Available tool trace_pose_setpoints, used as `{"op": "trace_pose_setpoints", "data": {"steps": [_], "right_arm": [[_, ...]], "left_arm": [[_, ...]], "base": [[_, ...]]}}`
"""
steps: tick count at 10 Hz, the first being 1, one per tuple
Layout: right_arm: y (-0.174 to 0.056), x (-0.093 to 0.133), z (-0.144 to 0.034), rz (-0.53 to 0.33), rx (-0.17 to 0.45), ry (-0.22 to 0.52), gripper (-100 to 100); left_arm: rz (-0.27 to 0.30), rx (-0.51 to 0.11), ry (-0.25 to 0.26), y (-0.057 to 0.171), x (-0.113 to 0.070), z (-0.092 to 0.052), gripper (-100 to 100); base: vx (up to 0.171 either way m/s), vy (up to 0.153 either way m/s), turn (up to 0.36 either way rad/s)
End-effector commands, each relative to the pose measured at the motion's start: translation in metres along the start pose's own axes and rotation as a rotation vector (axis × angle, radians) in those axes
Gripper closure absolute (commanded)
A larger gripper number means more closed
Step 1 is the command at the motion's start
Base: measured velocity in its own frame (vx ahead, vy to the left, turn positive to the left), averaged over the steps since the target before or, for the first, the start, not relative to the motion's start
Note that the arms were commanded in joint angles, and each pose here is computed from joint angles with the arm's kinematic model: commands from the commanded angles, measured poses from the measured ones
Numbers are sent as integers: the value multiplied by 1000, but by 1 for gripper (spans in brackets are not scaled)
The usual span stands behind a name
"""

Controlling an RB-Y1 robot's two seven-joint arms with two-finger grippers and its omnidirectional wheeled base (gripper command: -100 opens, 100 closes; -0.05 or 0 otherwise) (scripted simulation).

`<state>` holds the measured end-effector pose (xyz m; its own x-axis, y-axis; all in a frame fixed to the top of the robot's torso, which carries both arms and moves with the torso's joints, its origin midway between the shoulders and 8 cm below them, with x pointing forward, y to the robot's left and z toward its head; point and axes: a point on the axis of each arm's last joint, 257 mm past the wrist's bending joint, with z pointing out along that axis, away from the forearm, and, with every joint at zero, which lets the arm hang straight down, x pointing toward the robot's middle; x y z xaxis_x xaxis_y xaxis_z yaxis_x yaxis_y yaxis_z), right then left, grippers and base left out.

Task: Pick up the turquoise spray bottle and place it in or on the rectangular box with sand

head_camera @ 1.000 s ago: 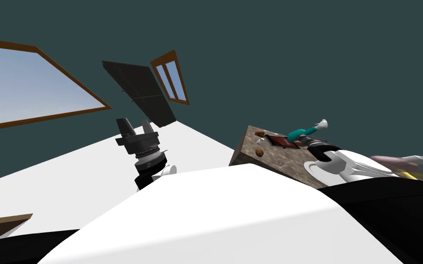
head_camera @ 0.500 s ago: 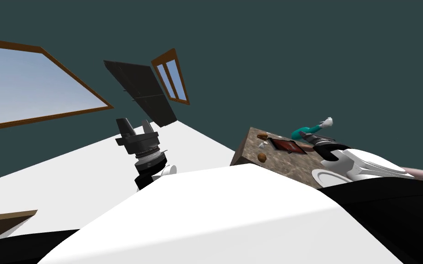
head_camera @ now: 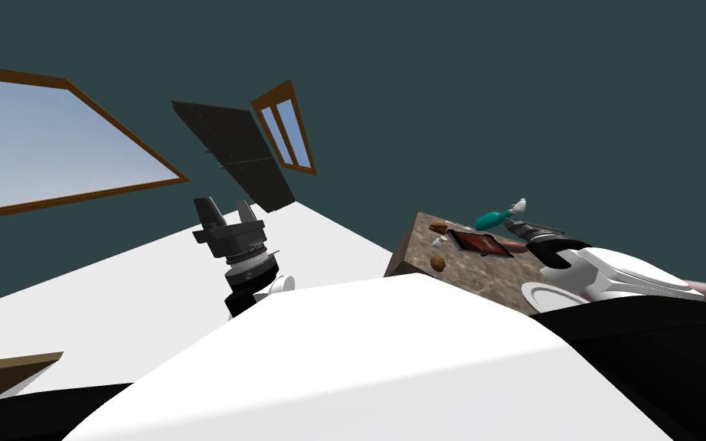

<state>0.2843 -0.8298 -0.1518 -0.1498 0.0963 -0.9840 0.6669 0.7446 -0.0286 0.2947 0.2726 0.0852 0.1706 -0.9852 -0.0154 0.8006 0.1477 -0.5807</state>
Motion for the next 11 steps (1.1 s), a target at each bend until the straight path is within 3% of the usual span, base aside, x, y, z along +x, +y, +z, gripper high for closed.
{"op": "trace_pose_setpoints", "data": {"steps": [1, 8, 9, 10, 11], "right_arm": [[-5, -18, 0, 2, -5, -9, -100], [-13, -81, 2, -4, -32, -38, -100], [-13, -76, 4, -5, -28, -36, -100], [-13, -77, 4, -3, -29, -37, 0], [-13, -77, 4, -3, -29, -37, 0]], "left_arm": [[0, 0, 0, 0, 0, 0, 0], [0, 0, 0, 0, 0, 0, 0], [0, 0, 0, 0, 0, 0, 0], [0, 0, 0, 0, 0, 0, 0], [0, 0, 0, 0, 0, 0, 0]], "base": [[11, 53, -41], [11, 50, -28], [2, 17, -5], [0, 0, 0], [0, 0, 0]]}}
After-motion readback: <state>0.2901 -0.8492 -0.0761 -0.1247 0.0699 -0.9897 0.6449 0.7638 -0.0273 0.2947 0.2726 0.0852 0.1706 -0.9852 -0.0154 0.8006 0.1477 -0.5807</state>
